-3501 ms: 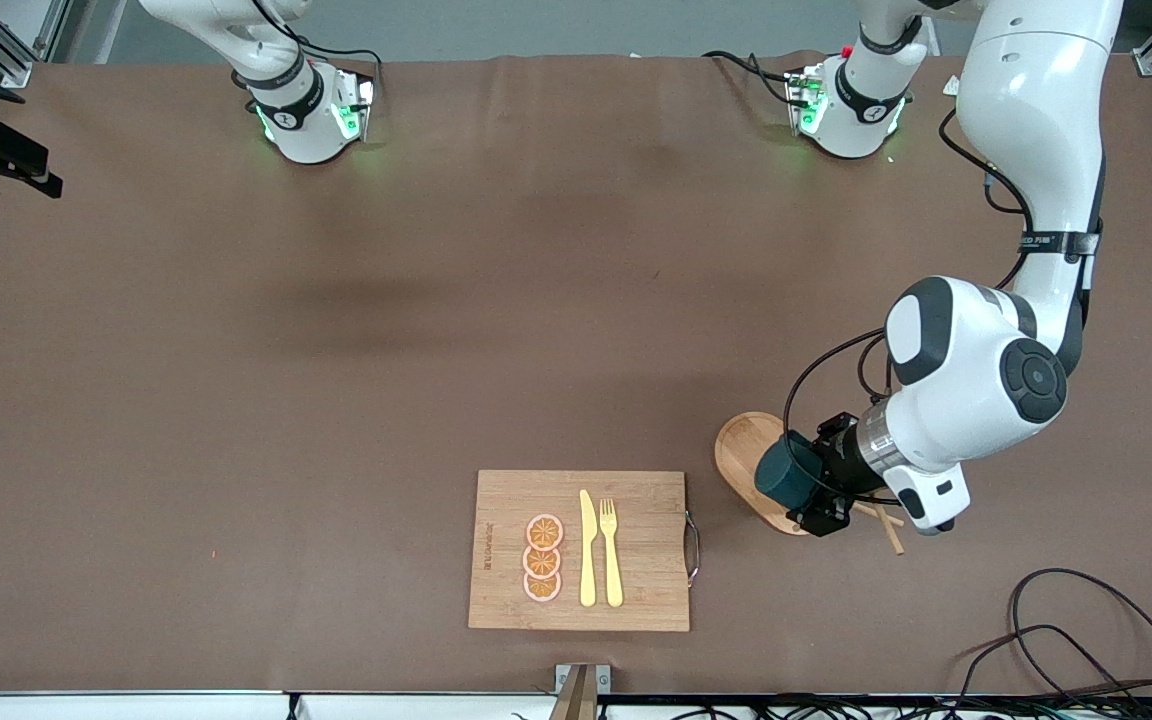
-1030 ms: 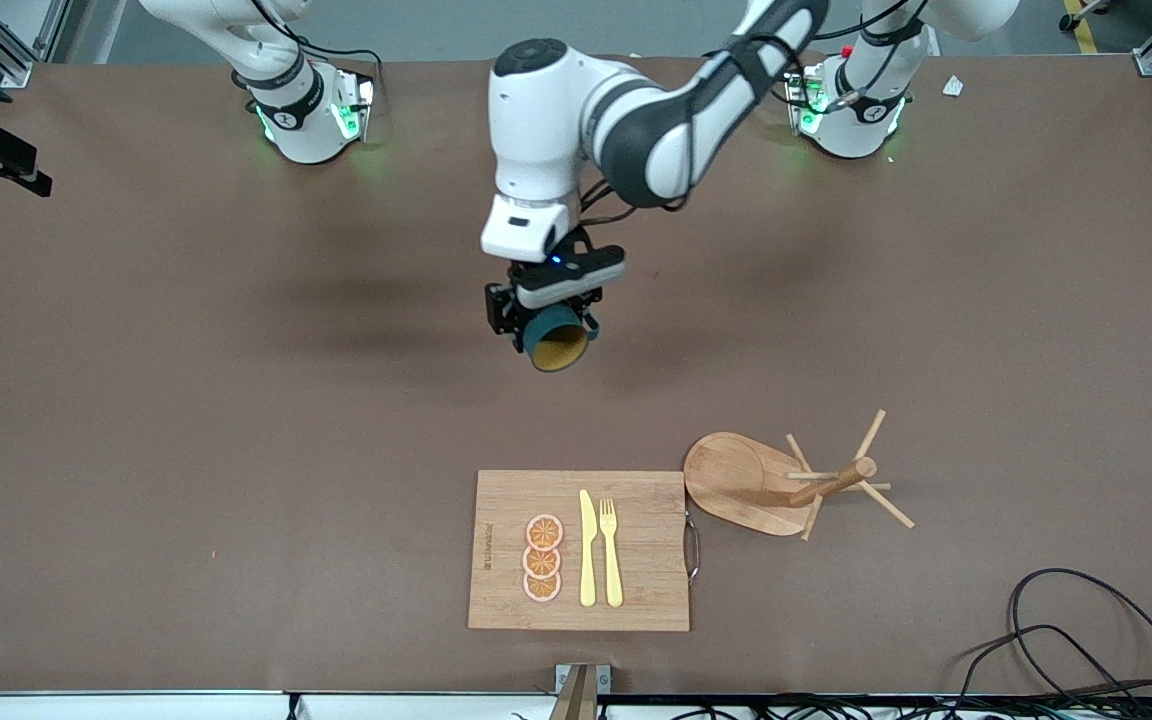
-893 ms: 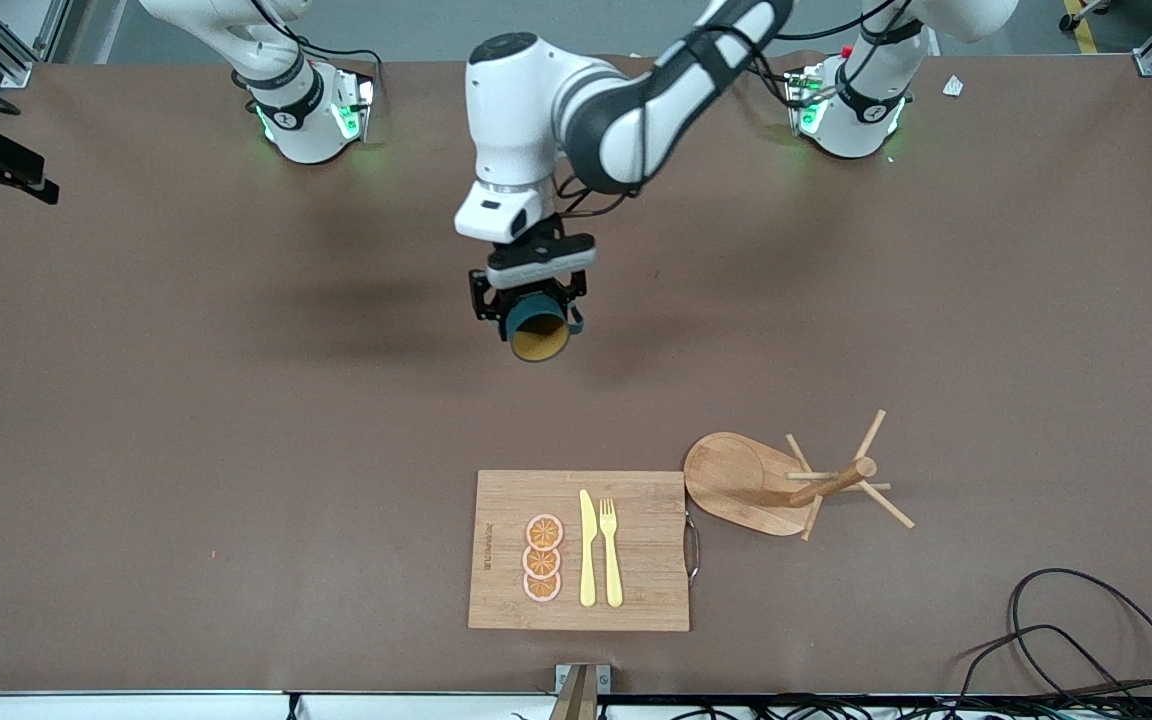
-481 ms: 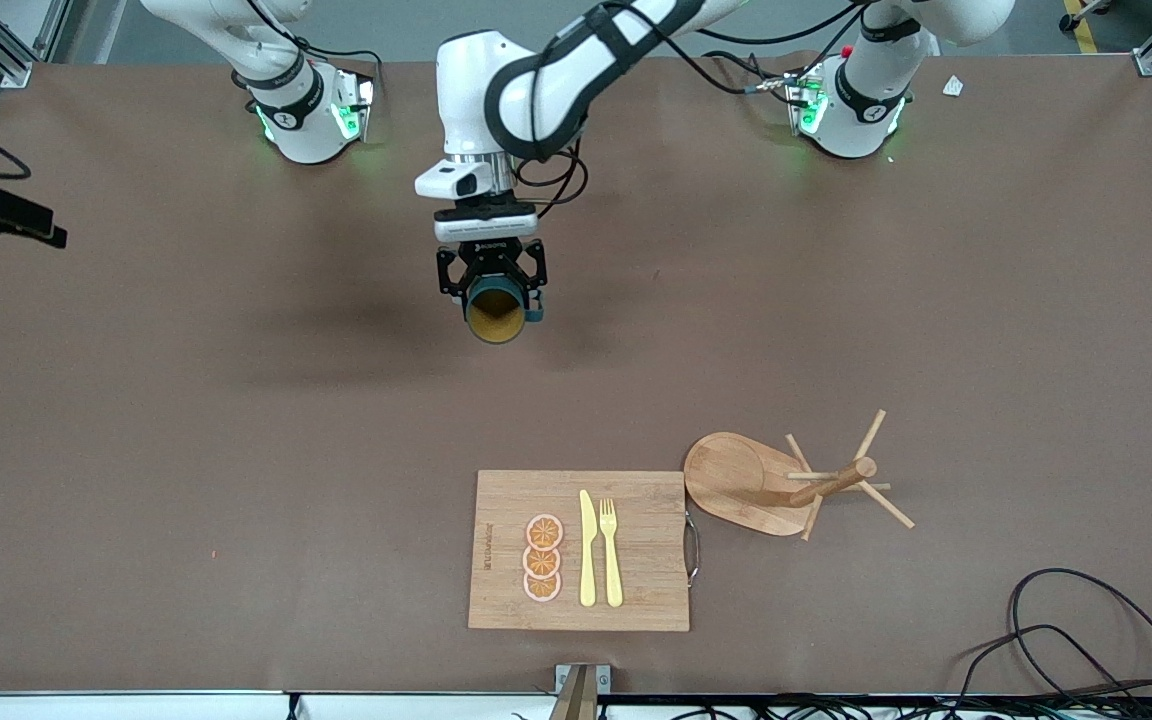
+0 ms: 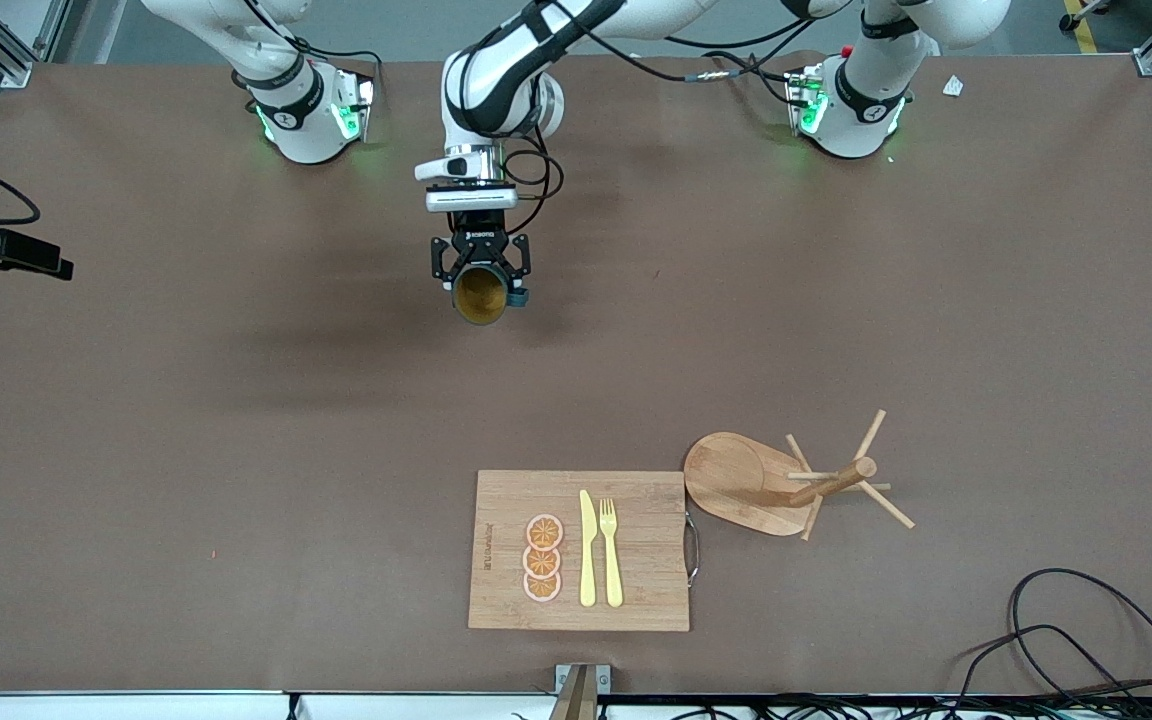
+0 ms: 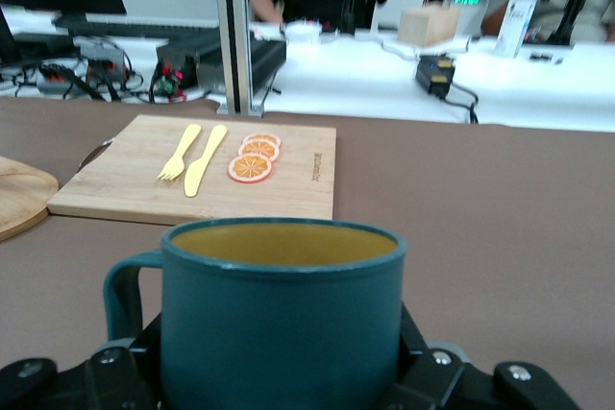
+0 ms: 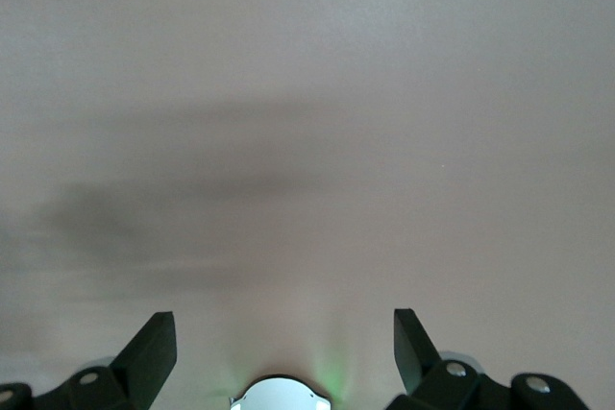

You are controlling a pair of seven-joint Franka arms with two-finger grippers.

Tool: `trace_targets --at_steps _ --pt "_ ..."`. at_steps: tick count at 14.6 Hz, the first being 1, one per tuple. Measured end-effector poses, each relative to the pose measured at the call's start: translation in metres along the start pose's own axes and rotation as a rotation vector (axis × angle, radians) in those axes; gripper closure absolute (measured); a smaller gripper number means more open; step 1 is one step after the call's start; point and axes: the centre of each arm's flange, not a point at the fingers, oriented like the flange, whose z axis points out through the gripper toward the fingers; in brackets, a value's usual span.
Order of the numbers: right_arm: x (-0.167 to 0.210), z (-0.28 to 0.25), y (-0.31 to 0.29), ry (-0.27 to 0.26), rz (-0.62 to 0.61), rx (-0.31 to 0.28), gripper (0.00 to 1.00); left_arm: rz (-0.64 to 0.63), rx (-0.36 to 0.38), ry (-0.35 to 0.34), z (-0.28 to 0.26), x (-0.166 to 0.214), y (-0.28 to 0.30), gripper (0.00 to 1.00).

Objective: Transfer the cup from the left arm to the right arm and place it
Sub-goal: 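Carry the teal mug toward the right arm with the left gripper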

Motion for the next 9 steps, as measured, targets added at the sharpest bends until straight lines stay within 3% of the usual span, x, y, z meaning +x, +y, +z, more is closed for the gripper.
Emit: trace_targets --at_steps 5,9 --pt "0.009 0.013 0.014 -0.018 0.022 0.004 0.0 0.044 -0.013 0.169 0.022 -0.103 -0.025 0.14" --pt "0.009 0.01 0.01 -0.013 0.017 0.003 0.0 0.078 -0.021 0.237 0.035 -0.124 -0.035 0.14"
